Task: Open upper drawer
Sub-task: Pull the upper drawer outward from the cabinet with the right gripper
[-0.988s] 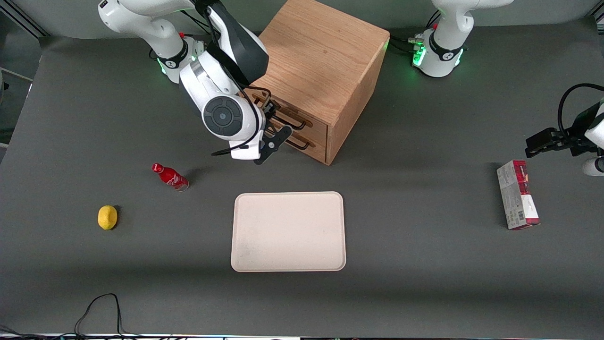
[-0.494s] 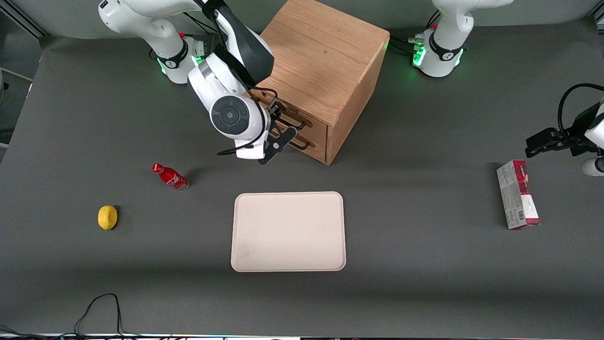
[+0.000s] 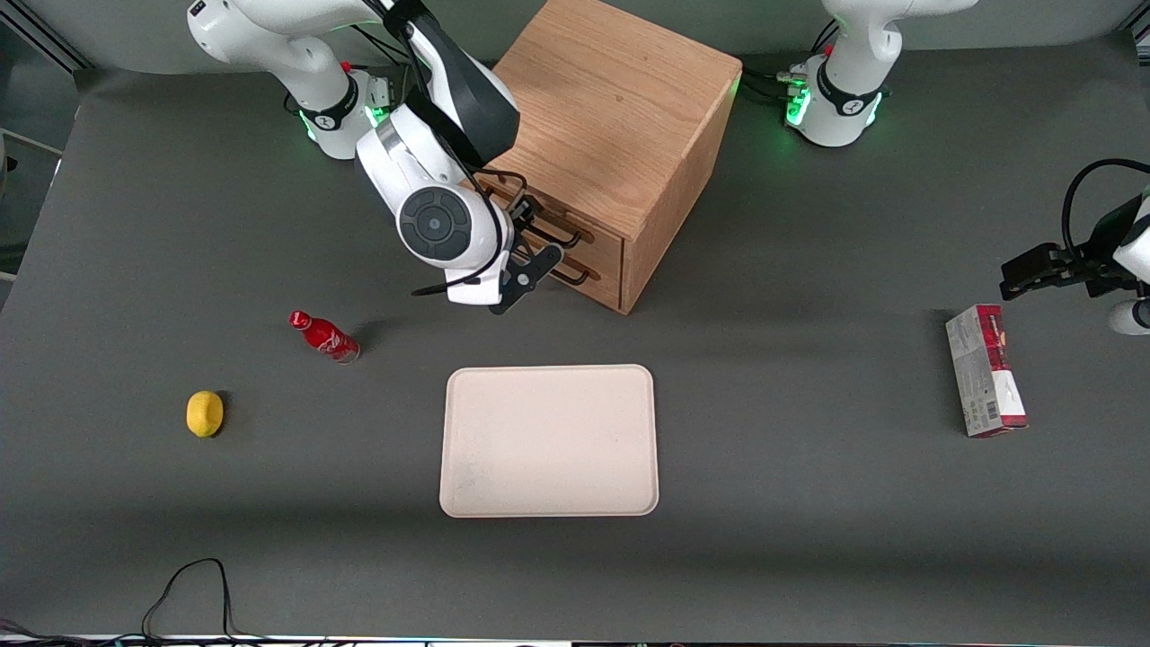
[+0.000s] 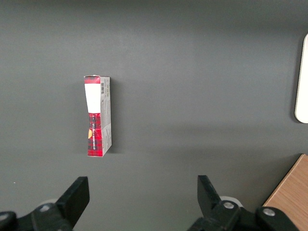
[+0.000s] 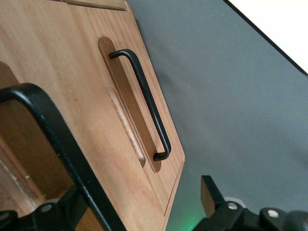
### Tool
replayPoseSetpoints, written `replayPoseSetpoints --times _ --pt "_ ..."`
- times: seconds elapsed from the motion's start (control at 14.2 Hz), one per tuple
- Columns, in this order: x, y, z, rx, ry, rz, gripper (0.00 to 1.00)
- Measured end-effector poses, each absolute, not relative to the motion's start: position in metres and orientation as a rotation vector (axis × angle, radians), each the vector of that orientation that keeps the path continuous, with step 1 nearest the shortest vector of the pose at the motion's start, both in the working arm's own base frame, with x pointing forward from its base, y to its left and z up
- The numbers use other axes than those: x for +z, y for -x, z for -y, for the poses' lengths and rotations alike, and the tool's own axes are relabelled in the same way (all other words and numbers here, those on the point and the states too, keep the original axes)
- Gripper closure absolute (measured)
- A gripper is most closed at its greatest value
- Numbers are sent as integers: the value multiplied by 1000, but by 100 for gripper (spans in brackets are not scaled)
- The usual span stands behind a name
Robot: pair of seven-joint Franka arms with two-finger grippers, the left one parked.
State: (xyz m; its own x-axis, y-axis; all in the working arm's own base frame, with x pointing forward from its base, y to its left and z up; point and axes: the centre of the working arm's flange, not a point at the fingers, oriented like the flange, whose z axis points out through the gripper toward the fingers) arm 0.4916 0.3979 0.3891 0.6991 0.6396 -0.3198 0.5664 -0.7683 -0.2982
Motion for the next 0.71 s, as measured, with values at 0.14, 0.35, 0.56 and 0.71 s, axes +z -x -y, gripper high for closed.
replayPoseSetpoints --times 0.14,0.35,0.56,0.71 --pt "389 -494 -396 611 2733 970 0" --pt "384 -502 -387 613 2743 941 0" --pt "374 -511 -379 611 2754 911 0" --pt "374 -515 -376 607 2756 900 0"
